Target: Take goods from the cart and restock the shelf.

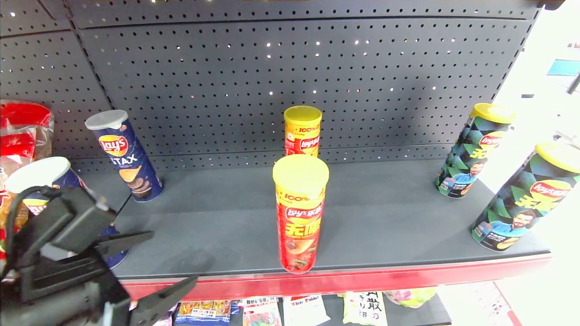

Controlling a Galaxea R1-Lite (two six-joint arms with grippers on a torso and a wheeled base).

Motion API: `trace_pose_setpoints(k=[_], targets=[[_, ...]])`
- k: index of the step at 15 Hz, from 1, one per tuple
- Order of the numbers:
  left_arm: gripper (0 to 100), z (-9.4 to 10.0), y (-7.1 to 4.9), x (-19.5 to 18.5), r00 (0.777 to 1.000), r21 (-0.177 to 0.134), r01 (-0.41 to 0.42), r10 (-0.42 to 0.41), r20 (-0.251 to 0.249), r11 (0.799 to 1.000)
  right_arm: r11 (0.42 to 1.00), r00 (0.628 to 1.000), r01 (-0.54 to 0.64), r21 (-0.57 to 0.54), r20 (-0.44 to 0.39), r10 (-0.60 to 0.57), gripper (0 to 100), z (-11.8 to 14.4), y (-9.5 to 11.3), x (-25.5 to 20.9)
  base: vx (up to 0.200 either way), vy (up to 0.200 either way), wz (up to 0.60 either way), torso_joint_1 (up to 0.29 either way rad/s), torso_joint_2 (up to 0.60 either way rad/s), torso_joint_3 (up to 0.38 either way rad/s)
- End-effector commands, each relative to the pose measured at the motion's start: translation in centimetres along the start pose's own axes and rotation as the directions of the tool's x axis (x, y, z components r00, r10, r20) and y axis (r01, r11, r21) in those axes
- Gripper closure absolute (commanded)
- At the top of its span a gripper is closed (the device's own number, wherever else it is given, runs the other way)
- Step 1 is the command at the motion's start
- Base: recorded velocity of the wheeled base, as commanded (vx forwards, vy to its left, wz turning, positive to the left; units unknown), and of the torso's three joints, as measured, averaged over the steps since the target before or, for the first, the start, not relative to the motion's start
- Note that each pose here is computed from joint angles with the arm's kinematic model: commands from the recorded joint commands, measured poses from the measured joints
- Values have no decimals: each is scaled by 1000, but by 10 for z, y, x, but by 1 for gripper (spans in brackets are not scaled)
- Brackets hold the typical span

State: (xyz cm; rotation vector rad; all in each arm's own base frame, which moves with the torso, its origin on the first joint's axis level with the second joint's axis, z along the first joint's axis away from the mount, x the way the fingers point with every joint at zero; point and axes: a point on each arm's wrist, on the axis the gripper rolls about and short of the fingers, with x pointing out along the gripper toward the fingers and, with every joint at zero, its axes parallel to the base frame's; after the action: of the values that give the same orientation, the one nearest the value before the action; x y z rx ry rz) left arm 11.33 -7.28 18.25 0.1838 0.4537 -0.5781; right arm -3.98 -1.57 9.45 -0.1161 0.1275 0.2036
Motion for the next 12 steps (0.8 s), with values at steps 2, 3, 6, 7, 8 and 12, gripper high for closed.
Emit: trace_pose_setpoints(k=[2,3,6,7,8,12], targets=[[0,-34,0,-114,984,-121,-128,142,111,984,997,997,76,0,-11,-76,0,10,-1,-1,0,0,0,0,0,0],[0,-58,-4,-136,975,-164,-183,200,92,969,994,993,113,0,-42,-113,0,23,-1,1,0,0,0,0,0,0],[0,-79,-17,-149,910,-301,-382,413,45,874,957,945,291,9,-158,-286,0,47,2,13,0,0,0,0,0,0],[0,-81,-20,-147,875,-337,-450,484,17,827,935,922,355,13,-172,-347,0,46,4,13,0,0,0,0,0,0],[0,-81,-22,-147,853,-354,-486,522,6,799,924,911,383,16,-174,-375,0,43,5,12,0,0,0,0,0,0],[0,-123,-40,-137,789,-378,-565,614,11,733,943,939,332,38,-106,-327,0,8,15,12,0,0,0,0,0,0]])
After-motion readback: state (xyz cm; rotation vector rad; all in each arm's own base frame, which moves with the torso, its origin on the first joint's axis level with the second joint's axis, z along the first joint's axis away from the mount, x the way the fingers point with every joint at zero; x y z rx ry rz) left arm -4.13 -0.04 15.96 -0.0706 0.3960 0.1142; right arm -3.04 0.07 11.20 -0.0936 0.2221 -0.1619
